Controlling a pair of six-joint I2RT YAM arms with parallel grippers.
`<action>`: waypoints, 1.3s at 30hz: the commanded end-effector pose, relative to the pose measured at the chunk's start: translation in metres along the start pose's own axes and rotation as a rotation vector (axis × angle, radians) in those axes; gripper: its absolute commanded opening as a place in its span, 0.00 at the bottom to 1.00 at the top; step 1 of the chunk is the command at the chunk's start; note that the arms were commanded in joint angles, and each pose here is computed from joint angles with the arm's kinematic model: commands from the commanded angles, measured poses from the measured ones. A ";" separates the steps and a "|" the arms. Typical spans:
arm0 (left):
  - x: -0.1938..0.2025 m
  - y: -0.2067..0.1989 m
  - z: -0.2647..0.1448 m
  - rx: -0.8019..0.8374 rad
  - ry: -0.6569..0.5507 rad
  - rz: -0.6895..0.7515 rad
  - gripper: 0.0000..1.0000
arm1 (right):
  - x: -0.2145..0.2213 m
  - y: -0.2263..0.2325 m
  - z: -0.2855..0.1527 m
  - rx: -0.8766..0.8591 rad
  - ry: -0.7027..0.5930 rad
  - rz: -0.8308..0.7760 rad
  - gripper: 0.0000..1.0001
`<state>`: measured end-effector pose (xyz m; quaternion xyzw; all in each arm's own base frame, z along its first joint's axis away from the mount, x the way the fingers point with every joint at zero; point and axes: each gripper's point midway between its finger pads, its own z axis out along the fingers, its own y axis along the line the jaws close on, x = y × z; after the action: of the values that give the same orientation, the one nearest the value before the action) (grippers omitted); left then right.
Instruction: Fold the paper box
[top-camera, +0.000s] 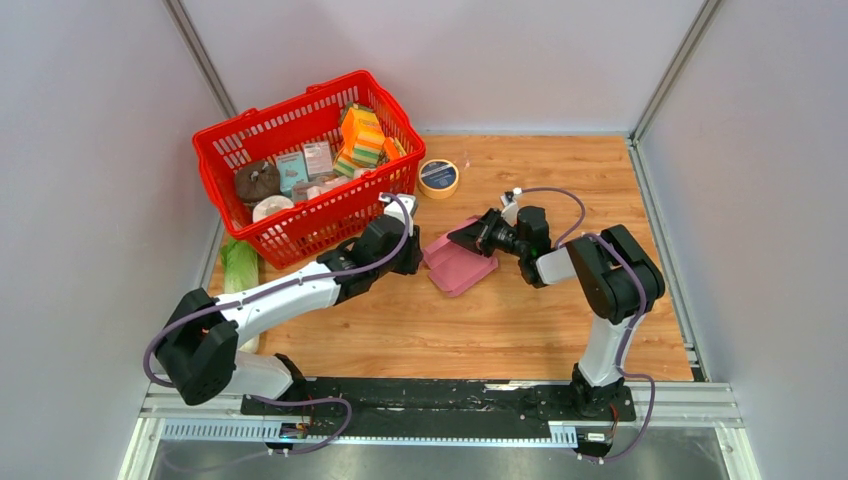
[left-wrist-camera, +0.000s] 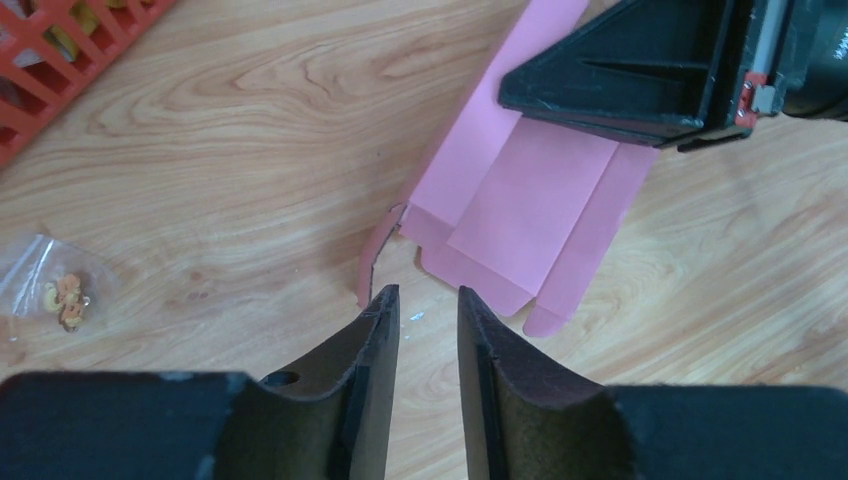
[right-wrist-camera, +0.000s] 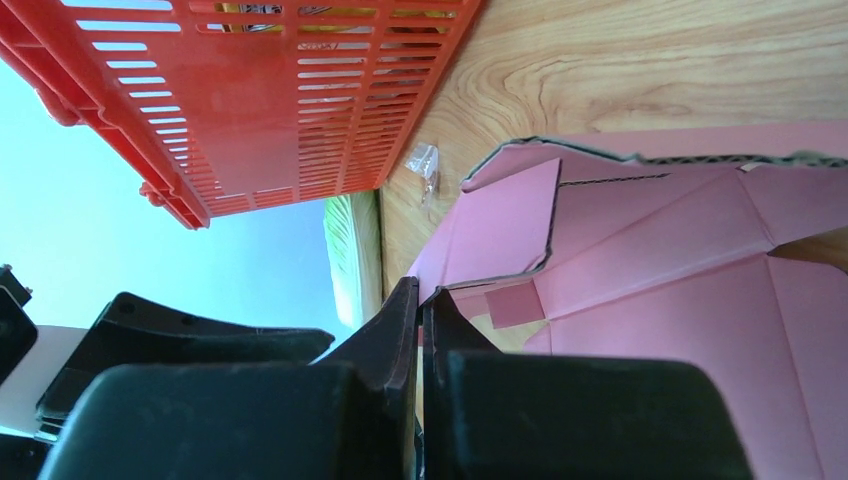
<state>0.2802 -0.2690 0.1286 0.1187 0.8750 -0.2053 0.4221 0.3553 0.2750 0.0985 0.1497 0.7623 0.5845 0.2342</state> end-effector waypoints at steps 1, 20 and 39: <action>-0.020 0.006 -0.009 -0.057 -0.051 0.027 0.39 | 0.004 -0.003 -0.004 0.008 0.024 -0.092 0.02; 0.017 0.027 0.034 -0.077 0.084 0.179 0.26 | 0.001 0.001 -0.002 0.020 0.015 -0.040 0.00; 0.014 -0.009 0.056 0.031 -0.021 0.153 0.30 | 0.003 -0.011 -0.004 0.018 -0.028 0.103 0.00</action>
<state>0.2955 -0.2840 0.0683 0.2014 0.8818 -0.1527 0.3982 0.3556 0.2710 0.0993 0.1908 0.7540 0.5893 0.2187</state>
